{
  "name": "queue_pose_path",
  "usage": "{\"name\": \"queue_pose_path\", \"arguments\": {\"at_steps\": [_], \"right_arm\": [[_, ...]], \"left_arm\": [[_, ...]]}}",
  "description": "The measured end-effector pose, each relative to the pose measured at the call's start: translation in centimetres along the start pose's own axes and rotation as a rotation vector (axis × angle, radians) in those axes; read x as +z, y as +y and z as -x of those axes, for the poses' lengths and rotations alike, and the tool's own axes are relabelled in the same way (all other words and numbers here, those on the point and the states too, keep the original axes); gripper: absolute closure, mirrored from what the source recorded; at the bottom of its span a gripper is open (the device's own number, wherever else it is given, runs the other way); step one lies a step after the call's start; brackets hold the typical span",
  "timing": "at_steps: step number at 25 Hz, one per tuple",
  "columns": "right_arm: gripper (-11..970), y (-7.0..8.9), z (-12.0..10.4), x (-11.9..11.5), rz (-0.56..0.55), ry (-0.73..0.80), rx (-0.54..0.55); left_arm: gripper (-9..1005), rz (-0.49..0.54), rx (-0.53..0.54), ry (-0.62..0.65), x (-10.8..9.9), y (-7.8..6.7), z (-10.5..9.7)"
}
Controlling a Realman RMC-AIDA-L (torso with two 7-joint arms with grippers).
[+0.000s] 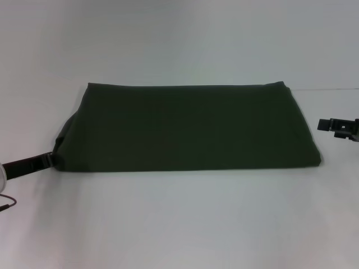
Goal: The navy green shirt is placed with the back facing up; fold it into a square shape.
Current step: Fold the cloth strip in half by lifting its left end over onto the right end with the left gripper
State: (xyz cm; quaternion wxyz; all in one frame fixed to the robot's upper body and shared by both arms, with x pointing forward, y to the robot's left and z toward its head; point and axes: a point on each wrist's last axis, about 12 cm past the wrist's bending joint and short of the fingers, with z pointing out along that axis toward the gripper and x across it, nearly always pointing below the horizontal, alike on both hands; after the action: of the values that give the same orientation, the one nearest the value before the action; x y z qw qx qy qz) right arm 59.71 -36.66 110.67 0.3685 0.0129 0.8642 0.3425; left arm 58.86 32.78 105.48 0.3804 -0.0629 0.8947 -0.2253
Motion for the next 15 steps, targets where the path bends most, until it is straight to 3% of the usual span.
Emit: {"name": "queue_pose_path", "arguments": {"at_steps": [3,8,15], "right_arm": [[200,-0.1,-0.2,0.2,-0.017,0.014,0.004],[201,-0.3,-0.7,0.6,-0.048,0.049,0.018],[206,-0.7,-1.4,1.3,-0.104,0.061,0.021]], "left_arm": [[883,-0.017,0.006,0.005,-0.1,-0.2,0.1],[992,-0.052,0.011,0.008,-0.4,-0.6,0.4],[991,-0.065,0.009,0.008,-0.5,-0.7,0.6]]}}
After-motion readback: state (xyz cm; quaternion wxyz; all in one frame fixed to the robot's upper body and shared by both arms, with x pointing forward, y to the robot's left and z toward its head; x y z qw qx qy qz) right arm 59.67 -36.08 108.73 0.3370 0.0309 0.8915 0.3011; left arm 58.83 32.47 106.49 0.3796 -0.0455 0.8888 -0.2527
